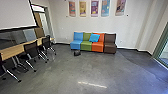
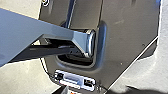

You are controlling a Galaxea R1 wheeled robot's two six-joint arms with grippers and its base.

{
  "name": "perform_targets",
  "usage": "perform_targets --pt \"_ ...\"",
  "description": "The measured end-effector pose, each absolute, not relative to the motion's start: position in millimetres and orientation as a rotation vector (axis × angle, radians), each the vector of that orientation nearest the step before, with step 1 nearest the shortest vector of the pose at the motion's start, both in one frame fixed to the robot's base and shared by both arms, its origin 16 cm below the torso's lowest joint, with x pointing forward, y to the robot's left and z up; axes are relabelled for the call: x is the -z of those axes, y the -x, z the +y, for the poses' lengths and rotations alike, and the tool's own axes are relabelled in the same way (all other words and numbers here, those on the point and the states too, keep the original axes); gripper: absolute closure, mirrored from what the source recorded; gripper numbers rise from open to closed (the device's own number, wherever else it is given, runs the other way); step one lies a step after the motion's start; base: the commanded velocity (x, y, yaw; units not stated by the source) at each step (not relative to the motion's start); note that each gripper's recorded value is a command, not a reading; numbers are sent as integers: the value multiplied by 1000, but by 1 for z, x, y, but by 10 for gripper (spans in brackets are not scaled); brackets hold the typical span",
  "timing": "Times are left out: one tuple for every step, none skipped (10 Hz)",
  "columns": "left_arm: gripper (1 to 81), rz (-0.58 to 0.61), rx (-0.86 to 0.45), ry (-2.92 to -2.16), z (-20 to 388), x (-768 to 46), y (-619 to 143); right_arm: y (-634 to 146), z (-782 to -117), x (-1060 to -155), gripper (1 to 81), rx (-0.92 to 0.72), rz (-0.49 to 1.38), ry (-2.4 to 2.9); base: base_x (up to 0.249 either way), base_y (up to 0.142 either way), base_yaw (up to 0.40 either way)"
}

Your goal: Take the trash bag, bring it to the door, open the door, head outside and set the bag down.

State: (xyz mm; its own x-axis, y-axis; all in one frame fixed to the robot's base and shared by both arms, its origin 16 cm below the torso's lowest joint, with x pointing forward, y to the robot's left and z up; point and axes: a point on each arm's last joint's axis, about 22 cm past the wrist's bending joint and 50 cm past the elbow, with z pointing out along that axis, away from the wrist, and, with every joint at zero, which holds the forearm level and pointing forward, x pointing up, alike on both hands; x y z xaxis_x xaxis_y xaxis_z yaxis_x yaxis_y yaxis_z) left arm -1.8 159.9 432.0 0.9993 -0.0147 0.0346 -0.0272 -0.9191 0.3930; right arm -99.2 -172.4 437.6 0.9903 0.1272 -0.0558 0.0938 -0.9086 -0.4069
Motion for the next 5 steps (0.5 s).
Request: perform_targets --pt "10 -30 -46 -2734 158 -432 1 99 -177 -436 10 -116 -159 2728 170 0 0" --pt "10 -30 -46 -2732 156 -432 1 99 -180 -436 10 -117 -162 2735 170 0 0" --pt "10 -30 -46 -2731 155 -432 0 99 -180 -435 10 -116 -162 2735 170 0 0" --pt "10 -30 -46 -2733 157 -432 0 96 -178 -435 10 -111 -162 2733 170 0 0" --pt "10 -30 -45 -2733 156 -432 1 93 -177 -435 10 -103 -163 2731 170 0 0"
